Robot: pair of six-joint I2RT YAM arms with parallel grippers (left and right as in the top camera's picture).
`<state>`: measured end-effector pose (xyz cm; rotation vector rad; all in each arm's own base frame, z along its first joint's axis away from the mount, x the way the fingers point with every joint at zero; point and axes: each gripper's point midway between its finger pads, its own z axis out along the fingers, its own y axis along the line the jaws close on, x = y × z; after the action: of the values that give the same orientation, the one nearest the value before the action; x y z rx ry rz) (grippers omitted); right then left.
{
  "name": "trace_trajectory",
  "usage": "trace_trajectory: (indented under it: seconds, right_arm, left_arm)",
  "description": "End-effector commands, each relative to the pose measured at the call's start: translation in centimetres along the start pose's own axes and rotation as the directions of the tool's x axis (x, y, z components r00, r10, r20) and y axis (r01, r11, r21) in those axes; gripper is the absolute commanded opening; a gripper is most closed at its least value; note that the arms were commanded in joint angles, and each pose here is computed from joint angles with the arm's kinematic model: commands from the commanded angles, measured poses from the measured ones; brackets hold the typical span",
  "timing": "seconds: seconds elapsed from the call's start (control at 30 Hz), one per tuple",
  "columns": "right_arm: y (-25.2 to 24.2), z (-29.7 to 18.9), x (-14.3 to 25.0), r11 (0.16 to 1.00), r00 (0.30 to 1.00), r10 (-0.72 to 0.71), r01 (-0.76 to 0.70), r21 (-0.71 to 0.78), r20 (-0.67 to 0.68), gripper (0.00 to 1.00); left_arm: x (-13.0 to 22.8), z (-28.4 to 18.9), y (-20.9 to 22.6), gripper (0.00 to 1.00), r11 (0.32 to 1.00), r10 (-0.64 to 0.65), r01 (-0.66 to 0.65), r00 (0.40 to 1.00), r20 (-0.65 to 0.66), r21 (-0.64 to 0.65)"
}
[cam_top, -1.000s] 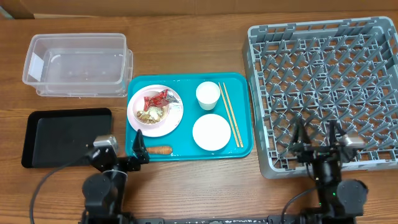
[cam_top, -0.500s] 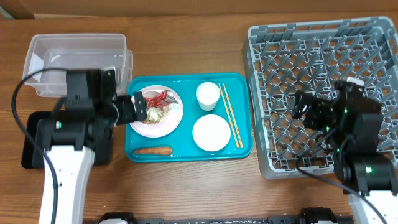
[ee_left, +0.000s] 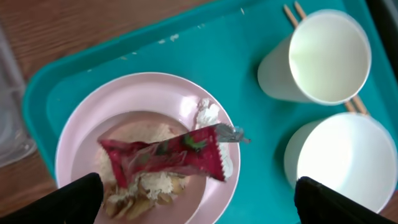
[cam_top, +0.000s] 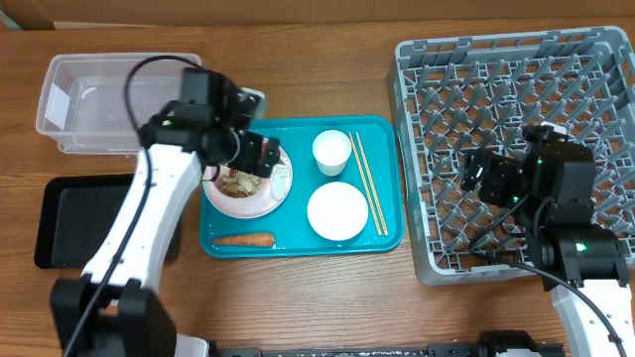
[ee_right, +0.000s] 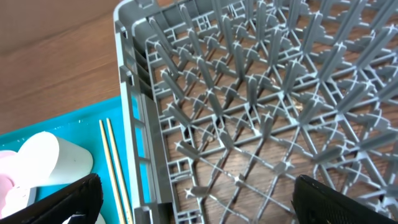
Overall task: Sort waste into correct bins and load items into the dishwasher
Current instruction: 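Grasp the red wrapper with the left gripper and drop it into the clear bin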
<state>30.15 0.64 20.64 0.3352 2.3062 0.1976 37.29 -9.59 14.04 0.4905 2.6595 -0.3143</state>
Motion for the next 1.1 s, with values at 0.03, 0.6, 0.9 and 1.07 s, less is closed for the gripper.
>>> trace_trajectory:
  seconds: [0.03,0.6,0.9,1.07]
  right_arm:
    - [-0.1,-0.8,-1.0,1.0,1.0,0.001,-0.002,0.007,0.03,1.0]
    - [-0.3,-0.7,-0.4,1.0,1.0,0.003,-0.003,0.015,0.004,1.0]
    - [-0.2,-0.7,-0.3,1.0,1.0,0.003,-0.003,0.015,0.004,1.0]
    - [-0.2,-0.8,-0.3,1.0,1.0,0.003,-0.003,0.015,0.004,1.0]
  left_arm:
    - [0.9,3.0,-0.2,0.99,0.988,0.157,-0.156,0.984,-0.089,0.014]
    - [-9.0,-7.0,9.6,0.04,0.923,-0.218,0.281,0.944,0.246,-0.261]
    - [-8.2,-6.9,23.1,0.04,0.769,-0.426,0.566,0.8,0.423,-0.296]
    - [-8.9,-6.1,24.2,0.54,0.777,-0.421,0.569,0.788,0.449,-0.27]
